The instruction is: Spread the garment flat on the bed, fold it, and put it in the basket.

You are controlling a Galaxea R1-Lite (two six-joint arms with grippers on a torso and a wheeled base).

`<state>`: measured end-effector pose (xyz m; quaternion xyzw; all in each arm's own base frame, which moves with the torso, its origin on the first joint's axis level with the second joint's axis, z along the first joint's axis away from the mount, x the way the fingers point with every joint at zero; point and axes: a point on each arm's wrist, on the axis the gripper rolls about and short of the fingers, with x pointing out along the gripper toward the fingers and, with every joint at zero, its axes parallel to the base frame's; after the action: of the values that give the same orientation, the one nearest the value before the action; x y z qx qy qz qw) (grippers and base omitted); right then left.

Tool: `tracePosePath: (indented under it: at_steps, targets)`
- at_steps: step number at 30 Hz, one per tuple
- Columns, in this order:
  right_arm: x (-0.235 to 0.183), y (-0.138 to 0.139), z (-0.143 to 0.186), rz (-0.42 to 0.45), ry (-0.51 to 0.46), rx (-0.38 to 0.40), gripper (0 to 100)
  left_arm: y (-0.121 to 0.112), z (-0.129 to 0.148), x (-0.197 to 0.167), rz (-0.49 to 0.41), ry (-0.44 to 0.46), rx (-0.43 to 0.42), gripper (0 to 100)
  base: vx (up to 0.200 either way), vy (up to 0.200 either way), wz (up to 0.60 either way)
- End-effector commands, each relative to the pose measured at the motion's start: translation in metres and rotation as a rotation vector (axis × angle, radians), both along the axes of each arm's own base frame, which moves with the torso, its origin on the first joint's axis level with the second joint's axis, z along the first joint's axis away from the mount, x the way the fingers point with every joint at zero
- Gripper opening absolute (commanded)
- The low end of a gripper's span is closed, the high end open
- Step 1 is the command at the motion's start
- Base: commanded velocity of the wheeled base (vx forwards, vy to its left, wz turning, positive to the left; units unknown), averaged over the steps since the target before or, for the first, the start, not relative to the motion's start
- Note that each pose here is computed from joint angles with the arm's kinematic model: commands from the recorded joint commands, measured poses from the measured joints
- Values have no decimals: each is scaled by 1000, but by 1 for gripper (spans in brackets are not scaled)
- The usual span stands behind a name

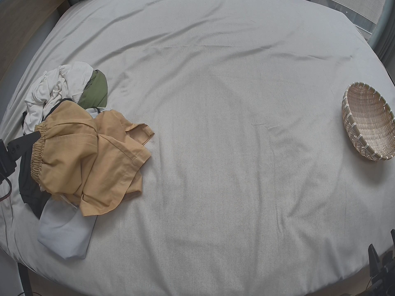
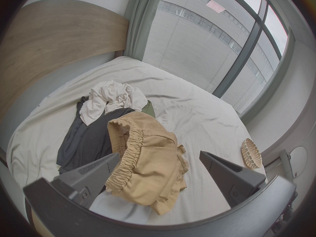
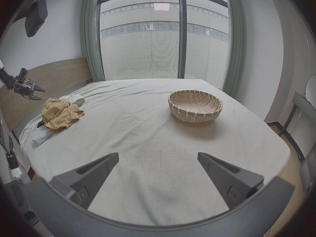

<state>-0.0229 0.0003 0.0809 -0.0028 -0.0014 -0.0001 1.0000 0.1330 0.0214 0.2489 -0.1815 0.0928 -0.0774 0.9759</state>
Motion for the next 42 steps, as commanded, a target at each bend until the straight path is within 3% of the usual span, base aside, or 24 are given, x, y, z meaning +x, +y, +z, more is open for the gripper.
tracePosePath:
  at_steps: [1,15,36,37,42]
  targets:
    - [0,0,-5,0,1,1,100,9,-10,23,-12,63,-27,100,0,0,0]
    - [0,0,-5,0,1,2,100,20,-4,71,-27,50,-19,100,0,0,0]
    - [0,0,-5,0,1,4,100,13,-16,95,-108,37,23,100,0,0,0]
    - [0,0,-5,0,1,2,100,14,-18,98,-107,38,24,0,0,0,0]
    - [0,0,-5,0,1,4,100,12,-18,98,-114,30,25,0,0,0,0]
